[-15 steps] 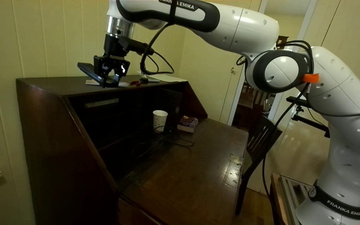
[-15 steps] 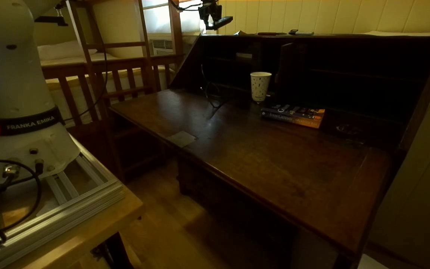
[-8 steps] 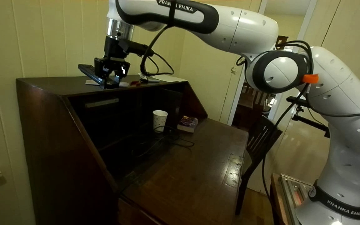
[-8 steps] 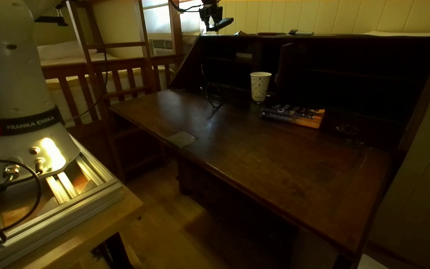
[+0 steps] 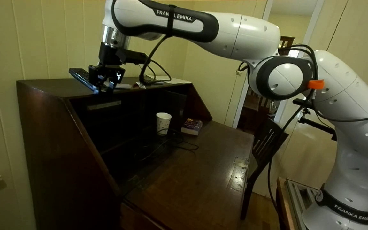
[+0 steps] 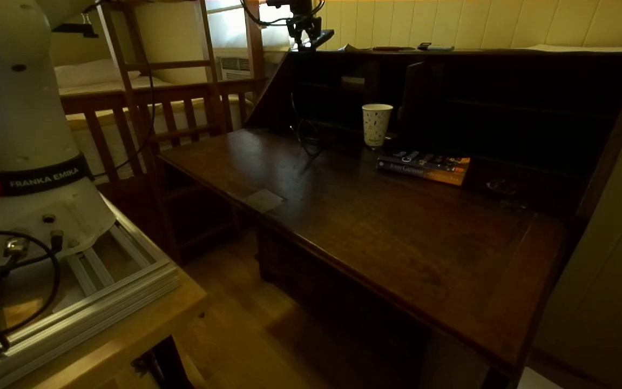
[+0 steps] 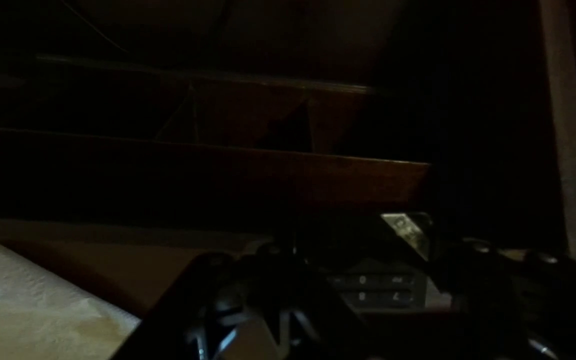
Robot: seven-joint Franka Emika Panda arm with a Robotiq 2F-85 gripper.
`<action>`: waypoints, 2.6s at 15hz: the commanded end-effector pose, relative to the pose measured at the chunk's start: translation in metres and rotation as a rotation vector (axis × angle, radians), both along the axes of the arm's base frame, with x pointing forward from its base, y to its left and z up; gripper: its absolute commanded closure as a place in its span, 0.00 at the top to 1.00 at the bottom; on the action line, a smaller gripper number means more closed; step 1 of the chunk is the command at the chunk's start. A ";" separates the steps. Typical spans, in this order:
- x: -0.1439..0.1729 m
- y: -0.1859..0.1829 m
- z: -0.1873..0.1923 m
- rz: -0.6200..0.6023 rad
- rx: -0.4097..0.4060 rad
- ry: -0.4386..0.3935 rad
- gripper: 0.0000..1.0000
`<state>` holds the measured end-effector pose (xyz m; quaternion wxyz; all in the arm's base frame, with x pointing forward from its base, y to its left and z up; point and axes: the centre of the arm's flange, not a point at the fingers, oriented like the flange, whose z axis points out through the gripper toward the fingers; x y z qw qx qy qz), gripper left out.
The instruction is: Pick up the remote and put it on top of the cabinet
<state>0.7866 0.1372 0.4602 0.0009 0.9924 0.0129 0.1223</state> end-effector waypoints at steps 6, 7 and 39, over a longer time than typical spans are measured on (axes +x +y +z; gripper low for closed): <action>0.009 0.028 0.025 0.019 0.018 -0.098 0.36; 0.010 0.029 0.027 0.016 0.018 -0.108 0.36; 0.018 0.008 0.014 -0.103 0.012 -0.052 0.68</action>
